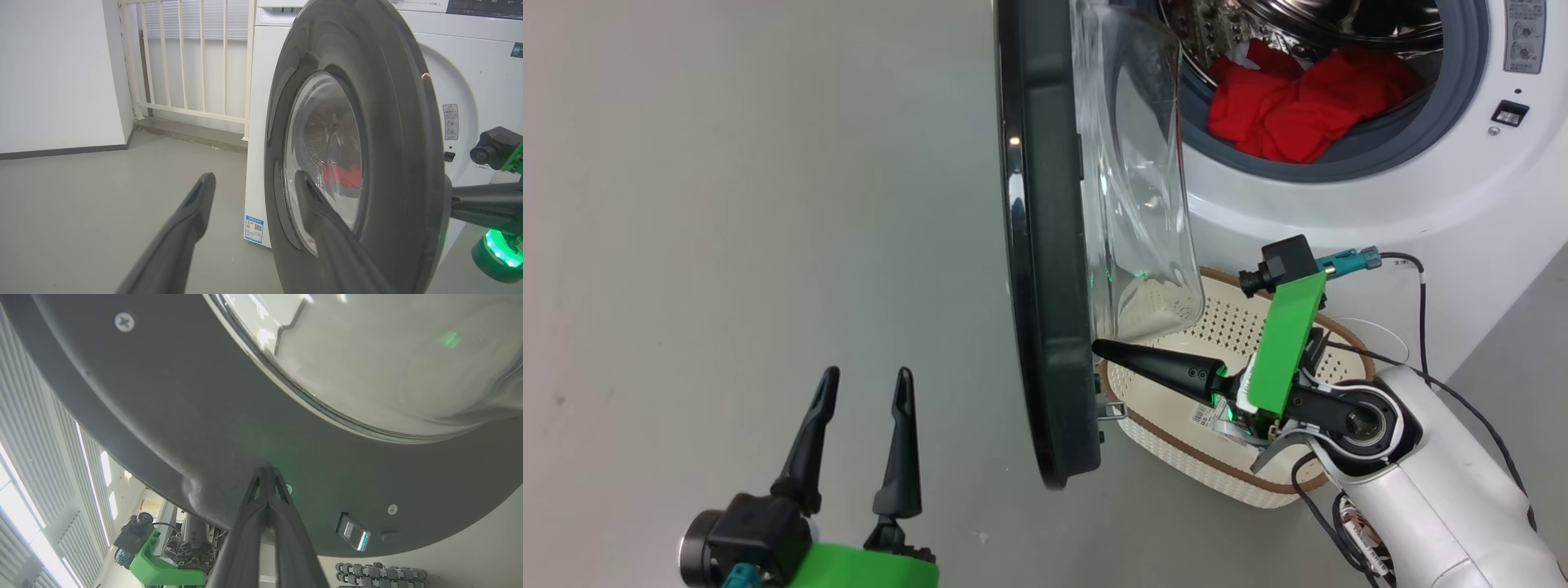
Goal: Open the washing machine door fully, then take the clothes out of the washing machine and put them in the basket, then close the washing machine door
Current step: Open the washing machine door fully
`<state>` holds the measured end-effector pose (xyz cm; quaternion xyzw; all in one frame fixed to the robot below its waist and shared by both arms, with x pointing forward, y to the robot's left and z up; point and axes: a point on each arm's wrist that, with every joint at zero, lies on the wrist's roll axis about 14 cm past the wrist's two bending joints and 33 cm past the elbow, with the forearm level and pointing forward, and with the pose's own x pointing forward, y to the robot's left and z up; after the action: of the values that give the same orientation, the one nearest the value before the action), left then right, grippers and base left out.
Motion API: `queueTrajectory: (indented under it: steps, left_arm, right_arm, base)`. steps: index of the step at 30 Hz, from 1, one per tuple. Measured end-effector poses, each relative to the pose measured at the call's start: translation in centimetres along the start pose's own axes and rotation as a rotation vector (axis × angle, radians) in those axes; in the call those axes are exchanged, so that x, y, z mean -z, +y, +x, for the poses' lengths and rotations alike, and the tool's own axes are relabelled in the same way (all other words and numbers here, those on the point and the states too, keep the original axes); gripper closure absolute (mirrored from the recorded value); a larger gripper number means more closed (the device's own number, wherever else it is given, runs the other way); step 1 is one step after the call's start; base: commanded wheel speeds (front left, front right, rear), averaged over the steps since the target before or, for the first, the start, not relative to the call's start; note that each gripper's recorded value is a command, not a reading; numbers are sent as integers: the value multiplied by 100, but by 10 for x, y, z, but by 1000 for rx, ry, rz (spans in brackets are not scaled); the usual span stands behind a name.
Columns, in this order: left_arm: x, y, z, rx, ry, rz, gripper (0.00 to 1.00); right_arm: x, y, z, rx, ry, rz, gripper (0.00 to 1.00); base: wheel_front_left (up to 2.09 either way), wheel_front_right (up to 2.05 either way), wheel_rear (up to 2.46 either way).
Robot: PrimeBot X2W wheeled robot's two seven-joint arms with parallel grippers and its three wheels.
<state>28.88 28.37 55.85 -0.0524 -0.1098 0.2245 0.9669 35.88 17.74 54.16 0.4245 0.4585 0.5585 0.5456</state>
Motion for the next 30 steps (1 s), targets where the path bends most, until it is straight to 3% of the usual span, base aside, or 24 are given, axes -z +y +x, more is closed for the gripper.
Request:
queueTrajectory:
  steps: [18,25,28,29,30]
  left_arm:
    - [-1,2,0,4,-2,5,0]
    - [-2,1,-1,7,-3,-7,0]
    - [-2,0,-2,13,-4,-13,0]
    - [-2,-1,-2,17,-4,-18,0]
    - [-2,-1,-2,18,-3,-23,0]
  right_arm:
    - [4,3,4,-9,13,4,100]
    - [-7,1,1,18,-56,-28,96]
    - [-15,-1,-3,56,-109,-95,53]
    - [-19,0,-5,66,-130,-117,18]
    - [-21,0,-7,75,-151,-141,0]
  base:
    - [0,0,0]
    - [0,0,0]
    - [0,0,0]
    - [0,0,0]
    - [0,0,0]
